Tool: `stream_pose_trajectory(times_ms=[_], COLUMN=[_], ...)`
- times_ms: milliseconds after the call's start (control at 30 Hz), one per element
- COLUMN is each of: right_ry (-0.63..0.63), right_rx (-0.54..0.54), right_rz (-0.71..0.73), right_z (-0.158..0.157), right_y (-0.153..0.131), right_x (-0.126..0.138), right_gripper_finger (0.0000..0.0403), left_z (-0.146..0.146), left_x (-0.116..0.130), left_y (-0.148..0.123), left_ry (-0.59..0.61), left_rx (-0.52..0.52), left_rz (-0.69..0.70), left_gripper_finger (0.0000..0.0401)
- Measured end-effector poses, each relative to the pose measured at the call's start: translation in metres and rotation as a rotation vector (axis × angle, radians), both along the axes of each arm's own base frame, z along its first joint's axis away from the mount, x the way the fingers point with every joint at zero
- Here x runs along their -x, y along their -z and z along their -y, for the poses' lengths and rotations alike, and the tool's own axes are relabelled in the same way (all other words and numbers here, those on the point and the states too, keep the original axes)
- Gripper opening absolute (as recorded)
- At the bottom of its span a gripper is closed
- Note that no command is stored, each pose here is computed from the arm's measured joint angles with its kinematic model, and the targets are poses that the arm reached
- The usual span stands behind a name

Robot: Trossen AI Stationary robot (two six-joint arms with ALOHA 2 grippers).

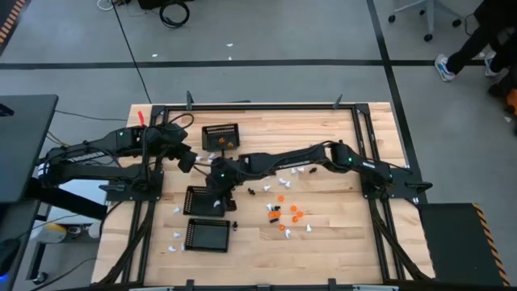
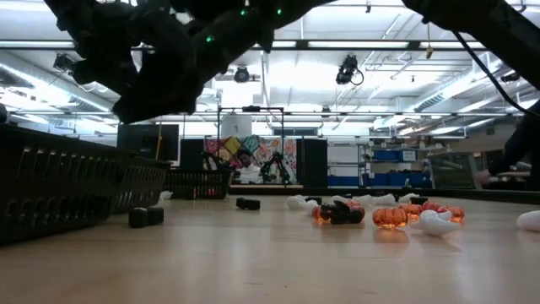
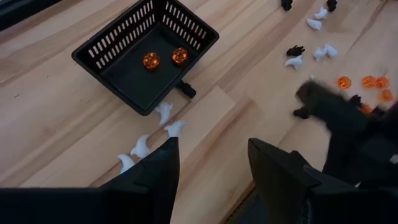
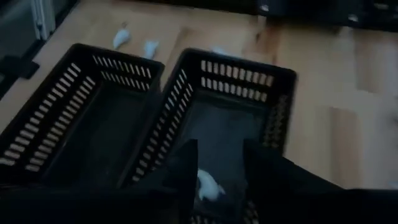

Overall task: Sort Halloween decoration
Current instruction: Put the white toy into the middle black bin

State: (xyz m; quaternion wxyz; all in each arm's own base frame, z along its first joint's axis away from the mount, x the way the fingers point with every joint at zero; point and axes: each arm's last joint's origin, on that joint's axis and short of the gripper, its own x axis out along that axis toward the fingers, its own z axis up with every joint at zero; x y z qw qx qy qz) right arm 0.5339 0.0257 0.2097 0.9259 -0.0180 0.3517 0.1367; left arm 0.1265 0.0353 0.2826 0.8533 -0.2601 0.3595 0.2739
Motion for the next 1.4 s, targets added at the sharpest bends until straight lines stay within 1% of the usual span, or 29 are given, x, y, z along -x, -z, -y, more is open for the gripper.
stream_pose_trajectory(times_ms=[67,200,300,400,500,600,700,767,833,900,1000,1100,1233,1400], right_ry=[0.014,0.032,0.039,0.079,0.152,0.246,0.333,0.385,0.433,0.478,0.503,0.514,0.505,0.483], right_rx=[0.003,0.017,0.036,0.058,0.078,0.079,0.059,0.049,0.044,0.049,0.054,0.044,0.045,0.052], right_rz=[-0.030,-0.166,-0.223,-0.217,-0.207,-0.164,-0.096,-0.060,-0.023,-0.008,-0.008,0.007,0.002,-0.013], right_z=[0.007,0.020,0.027,0.035,0.045,0.051,0.052,0.051,0.049,0.046,0.042,0.038,0.033,0.028], right_y=[-0.008,-0.013,-0.019,-0.034,-0.045,-0.054,-0.064,-0.067,-0.071,-0.073,-0.071,-0.070,-0.066,-0.061], right_x=[0.006,0.022,0.038,0.058,0.086,0.117,0.149,0.168,0.185,0.200,0.216,0.227,0.234,0.236], right_gripper_finger=[0.0125,0.0115,0.0107,0.0099,0.0093,0.0090,0.0089,0.0089,0.0089,0.0089,0.0089,0.0089,0.0089,0.0089], left_z=[0.000,0.000,0.001,0.005,0.009,0.012,0.014,0.014,0.012,0.010,0.004,-0.006,-0.024,-0.042], left_x=[0.000,0.000,0.000,-0.001,-0.003,-0.008,-0.017,-0.024,-0.031,-0.037,-0.045,-0.051,-0.055,-0.055], left_y=[0.000,0.000,0.000,0.000,0.000,0.009,0.025,0.036,0.047,0.056,0.067,0.079,0.094,0.107], left_ry=[0.006,0.025,0.082,0.192,0.280,0.319,0.345,0.332,0.292,0.246,0.174,0.100,-0.022,-0.099], left_rx=[-0.005,-0.016,-0.010,-0.009,-0.039,-0.044,0.010,0.047,0.062,0.047,0.017,0.039,0.111,0.190], left_rz=[-0.002,-0.008,-0.011,-0.014,-0.022,-0.023,-0.062,-0.103,-0.161,-0.218,-0.303,-0.370,-0.438,-0.481], left_gripper_finger=[0.0199,0.0199,0.0199,0.0199,0.0199,0.0199,0.0199,0.0199,0.0199,0.0199,0.0199,0.0199,0.0199,0.0199])
